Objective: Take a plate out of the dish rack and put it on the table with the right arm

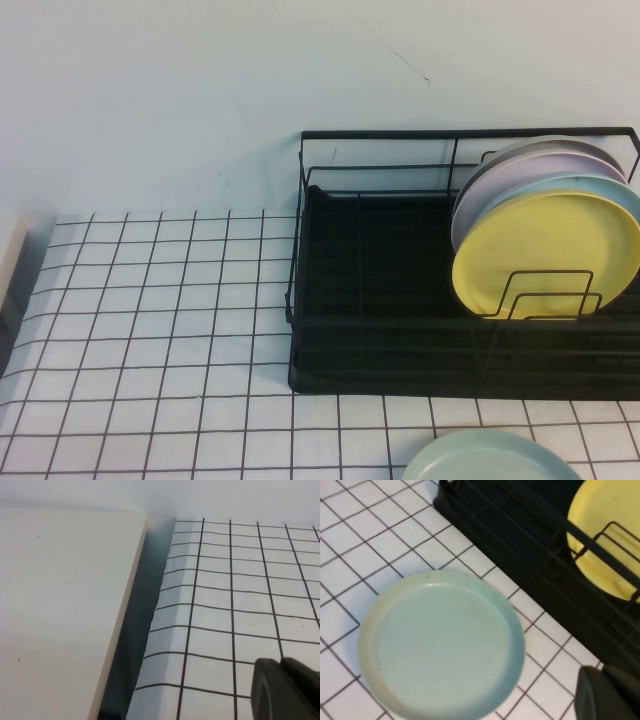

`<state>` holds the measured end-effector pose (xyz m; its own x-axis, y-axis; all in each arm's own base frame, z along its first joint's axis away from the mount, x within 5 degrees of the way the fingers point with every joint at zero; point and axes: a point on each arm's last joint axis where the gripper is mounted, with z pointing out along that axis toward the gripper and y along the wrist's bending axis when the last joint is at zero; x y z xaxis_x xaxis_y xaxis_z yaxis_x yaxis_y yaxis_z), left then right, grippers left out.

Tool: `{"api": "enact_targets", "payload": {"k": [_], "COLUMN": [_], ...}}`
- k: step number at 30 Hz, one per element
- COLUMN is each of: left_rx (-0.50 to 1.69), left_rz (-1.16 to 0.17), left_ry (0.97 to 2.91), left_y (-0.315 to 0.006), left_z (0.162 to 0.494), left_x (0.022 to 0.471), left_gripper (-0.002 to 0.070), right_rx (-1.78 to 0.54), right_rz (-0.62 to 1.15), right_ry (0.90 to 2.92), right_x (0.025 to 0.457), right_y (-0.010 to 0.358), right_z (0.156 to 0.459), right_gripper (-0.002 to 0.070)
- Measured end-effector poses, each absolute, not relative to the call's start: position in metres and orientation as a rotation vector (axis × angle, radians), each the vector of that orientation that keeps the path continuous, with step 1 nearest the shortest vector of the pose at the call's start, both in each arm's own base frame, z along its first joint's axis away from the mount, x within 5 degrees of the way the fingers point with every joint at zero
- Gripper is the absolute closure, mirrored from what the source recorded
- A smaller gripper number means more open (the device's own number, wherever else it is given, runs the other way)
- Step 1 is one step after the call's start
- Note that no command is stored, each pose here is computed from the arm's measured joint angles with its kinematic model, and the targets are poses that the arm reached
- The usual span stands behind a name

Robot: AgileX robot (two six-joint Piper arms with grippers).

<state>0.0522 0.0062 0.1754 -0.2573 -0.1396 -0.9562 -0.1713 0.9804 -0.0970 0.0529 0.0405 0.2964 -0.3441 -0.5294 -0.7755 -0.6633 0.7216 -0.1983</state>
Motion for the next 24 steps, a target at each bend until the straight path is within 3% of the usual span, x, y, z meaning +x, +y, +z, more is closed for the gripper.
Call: {"api": "enact_targets", "payload": {"k": [5, 9, 16, 20, 24], "left_rx": [-0.227, -0.227, -0.227, -0.227, -0.227], "left_rz": [0.030, 0.030, 0.030, 0.030, 0.030], "left_ry": [1.837, 1.837, 1.837, 1.837, 1.837], "left_y": [0.006, 0.006, 0.006, 0.006, 0.006], "left_z": [0.175, 0.175, 0.175, 0.175, 0.175], "left_x": [0.052, 0.052, 0.052, 0.052, 0.052], "left_gripper": [0.0678, 0.0678, 0.0678, 0.0678, 0.0678], "right_rx": [-0.823, -0.601, -0.231, -0.116, -0.047], "right_rz": [0.071, -0.039, -0.238, -0.243, -0.194], "right_ry": [1.945, 1.813, 1.638, 1.702, 1.799], "right_x": [0.063, 0.073, 0.070, 0.065, 0.058], "right_y": [0.034, 0.025, -0.001, -0.006, -0.006], "right_z": [0.302, 0.294, 0.238, 0.197, 0.180], "right_gripper": [0.0678, 0.0678, 0.0678, 0.0678, 0.0678]}}
